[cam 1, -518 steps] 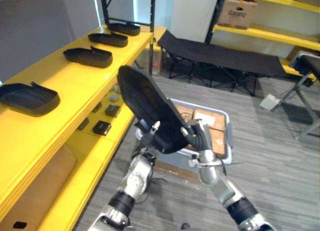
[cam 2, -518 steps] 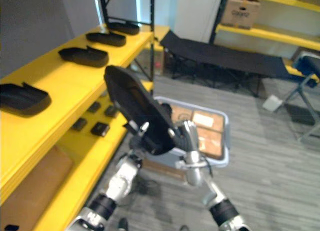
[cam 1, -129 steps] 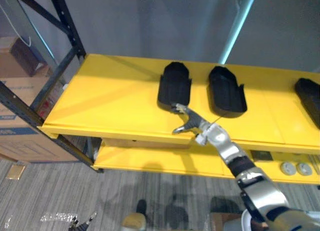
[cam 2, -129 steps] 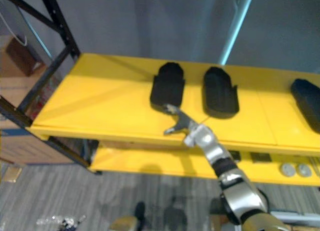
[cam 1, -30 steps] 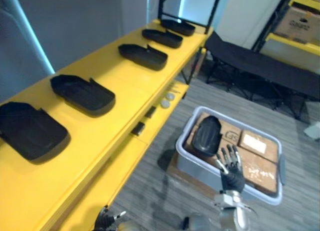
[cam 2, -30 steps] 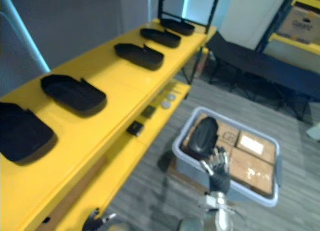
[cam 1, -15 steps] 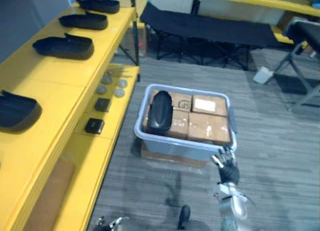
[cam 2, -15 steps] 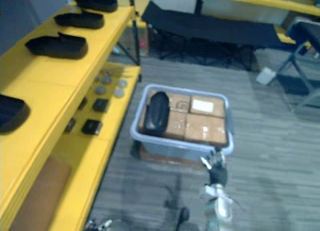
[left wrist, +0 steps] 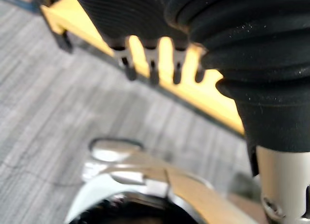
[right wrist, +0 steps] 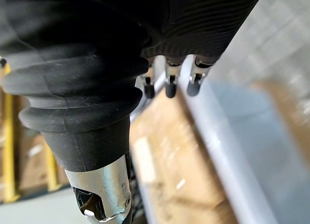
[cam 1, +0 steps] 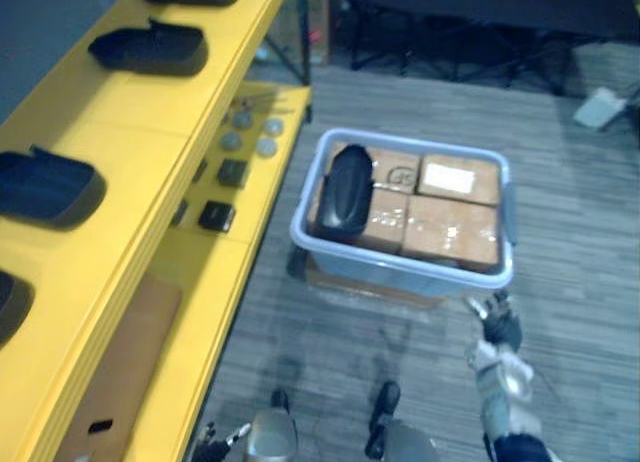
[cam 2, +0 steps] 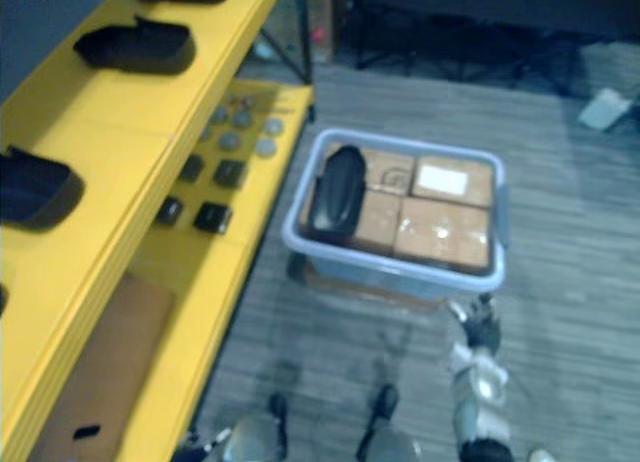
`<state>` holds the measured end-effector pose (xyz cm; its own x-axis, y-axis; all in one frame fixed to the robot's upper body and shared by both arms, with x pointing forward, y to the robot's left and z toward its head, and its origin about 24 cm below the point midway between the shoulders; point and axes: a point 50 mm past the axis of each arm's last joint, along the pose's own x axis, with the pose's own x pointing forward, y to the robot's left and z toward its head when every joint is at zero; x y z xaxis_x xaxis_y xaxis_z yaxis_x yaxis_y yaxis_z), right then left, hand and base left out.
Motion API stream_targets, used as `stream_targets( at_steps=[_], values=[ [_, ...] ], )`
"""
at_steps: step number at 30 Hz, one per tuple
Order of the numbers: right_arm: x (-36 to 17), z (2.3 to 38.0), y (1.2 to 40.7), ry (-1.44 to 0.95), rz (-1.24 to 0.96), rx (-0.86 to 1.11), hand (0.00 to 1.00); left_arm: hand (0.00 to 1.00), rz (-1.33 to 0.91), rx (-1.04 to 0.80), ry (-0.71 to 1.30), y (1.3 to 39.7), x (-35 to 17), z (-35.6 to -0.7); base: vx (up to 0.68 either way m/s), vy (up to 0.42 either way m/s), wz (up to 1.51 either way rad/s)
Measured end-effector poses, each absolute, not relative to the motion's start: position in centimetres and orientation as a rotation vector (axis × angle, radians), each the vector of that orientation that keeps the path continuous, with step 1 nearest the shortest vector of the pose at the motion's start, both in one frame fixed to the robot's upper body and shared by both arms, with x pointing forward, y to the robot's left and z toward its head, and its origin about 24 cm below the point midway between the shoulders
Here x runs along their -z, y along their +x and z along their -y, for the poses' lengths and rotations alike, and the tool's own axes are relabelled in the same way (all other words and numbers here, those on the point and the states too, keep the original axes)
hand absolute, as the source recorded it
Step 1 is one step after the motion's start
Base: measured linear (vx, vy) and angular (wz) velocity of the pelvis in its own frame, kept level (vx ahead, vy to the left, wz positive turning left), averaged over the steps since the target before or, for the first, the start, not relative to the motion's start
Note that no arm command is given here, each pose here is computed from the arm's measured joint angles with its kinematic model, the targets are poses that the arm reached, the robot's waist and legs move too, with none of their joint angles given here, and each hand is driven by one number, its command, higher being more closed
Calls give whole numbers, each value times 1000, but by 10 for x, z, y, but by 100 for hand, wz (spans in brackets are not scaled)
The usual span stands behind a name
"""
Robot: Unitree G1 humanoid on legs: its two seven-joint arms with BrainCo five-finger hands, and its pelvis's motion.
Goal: Walk over and take plastic housings, then place them on the shelf
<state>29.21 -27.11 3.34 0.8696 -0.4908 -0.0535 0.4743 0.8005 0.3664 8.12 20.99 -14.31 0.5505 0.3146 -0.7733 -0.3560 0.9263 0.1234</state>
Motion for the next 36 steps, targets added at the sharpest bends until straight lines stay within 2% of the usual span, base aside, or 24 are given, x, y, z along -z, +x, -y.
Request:
stream_targets(
  at_steps=[2,6,16,22,36],
  values=[
    [-66,282,314,400,148,530,0,0,-885,-396,-61,88,141,-211,-25,36,9],
    [-97,296,329,389,237,534,0,0,-872,-406,-88,92,140,-213,-54,31,21],
    [-175,359,349,285,255,688,0,0,-884,-361,-131,90,144,-200,-111,93,19],
    [-195,376,348,249,197,737,0,0,-894,-310,-186,93,147,-188,-87,89,14],
    [-244,381,352,10,132,799,0,0,-871,-201,-192,104,145,-168,-44,56,3]
  ],
)
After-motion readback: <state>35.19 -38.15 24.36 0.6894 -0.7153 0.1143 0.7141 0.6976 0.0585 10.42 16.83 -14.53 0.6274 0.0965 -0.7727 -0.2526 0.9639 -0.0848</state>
